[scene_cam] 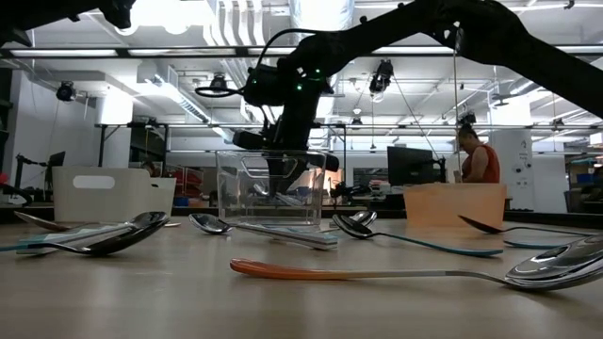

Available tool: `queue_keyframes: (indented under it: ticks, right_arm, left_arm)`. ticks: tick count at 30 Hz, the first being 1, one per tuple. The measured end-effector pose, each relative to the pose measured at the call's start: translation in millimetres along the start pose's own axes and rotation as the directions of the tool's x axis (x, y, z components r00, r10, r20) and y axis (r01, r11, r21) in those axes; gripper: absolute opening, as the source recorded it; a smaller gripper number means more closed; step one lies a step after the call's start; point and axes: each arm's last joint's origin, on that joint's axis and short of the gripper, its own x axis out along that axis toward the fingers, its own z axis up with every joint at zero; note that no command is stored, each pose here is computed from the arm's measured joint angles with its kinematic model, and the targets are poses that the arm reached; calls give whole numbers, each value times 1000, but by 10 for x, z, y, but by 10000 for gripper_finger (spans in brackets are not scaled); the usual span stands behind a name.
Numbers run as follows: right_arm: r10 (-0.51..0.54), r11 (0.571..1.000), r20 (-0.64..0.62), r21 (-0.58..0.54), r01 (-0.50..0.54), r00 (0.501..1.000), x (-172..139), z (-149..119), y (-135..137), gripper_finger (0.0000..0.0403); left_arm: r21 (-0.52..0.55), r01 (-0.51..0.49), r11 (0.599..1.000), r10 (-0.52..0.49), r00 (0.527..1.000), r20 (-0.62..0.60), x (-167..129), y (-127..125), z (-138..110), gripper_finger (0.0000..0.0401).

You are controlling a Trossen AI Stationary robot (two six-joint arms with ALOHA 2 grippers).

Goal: Sort silverware by color (type)
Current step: Put the blue patterned spoon into the transparent bin

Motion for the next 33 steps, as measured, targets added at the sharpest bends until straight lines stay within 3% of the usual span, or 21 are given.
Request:
queue_keyframes:
  ticks: [25, 33]
  right_arm:
    - [-1, 1000, 0, -13, 1, 1000, 140, -46, -38, 21]
    - [-1, 1000, 0, -14, 1, 1000, 142, -47, -39, 58]
  left_arm:
    - [0, 0, 1000, 0, 1000, 0, 0, 0, 0, 36]
    - [0, 0, 1000, 0, 1000, 0, 0, 0, 0, 36]
